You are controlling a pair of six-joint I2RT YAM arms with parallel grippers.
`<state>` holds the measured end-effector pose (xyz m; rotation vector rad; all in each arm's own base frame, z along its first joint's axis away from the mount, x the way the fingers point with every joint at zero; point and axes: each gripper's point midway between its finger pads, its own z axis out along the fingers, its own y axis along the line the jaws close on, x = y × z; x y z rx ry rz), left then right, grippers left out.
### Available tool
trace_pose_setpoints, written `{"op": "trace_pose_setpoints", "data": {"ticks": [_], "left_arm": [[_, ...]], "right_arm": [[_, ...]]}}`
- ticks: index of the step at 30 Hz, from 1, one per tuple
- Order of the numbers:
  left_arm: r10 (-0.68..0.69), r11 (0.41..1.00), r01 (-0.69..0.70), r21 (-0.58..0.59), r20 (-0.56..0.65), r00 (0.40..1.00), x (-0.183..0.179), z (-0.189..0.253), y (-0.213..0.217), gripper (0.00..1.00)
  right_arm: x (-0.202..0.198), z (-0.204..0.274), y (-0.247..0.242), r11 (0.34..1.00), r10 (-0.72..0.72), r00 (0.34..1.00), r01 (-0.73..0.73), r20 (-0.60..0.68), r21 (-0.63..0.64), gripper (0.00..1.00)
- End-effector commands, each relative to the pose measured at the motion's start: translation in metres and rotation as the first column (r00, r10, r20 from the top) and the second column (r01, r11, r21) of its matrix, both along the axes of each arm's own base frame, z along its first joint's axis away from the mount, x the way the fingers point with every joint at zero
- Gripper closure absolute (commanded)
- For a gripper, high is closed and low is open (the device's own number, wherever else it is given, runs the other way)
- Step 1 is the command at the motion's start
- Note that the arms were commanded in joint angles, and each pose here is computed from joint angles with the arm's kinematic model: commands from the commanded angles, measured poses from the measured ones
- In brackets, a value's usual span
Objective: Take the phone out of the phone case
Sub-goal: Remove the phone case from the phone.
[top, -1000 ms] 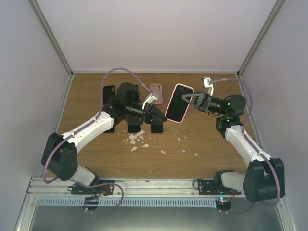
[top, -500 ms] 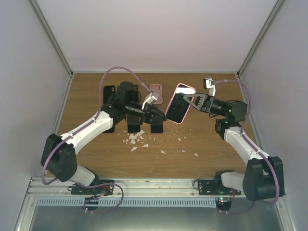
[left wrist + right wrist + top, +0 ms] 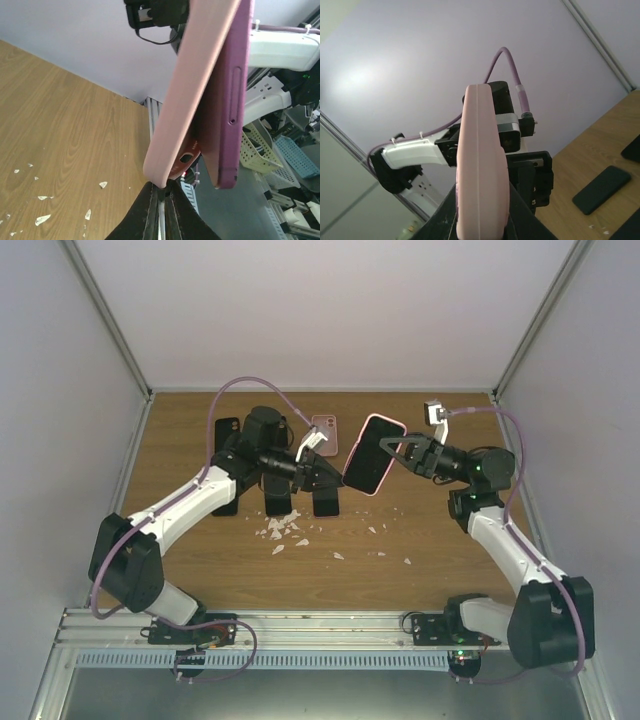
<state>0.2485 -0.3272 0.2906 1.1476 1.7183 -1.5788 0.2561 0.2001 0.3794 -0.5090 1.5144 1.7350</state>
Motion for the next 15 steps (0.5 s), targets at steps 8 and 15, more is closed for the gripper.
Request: {"op": "trace_pose_setpoints", "data": {"ticks": [8, 15], "left_arm": [[0.228, 0.973, -0.224, -0.050, 0.104, 0.968, 0.068, 0.031, 0.003, 0.68], [0.151, 0.984, -0.131, -0.118, 0.183, 0.971, 0.057, 0.064, 0.001, 0.55]], "right_arm": [[-0.068, -0.016, 0.038, 0.930, 0.323, 0.943, -0.302, 0.074, -0.208, 0.99], [-0.073, -0.026, 0.045, 0.911, 0.369, 0.926, -0.344, 0.076, -0.228, 1.00]]}}
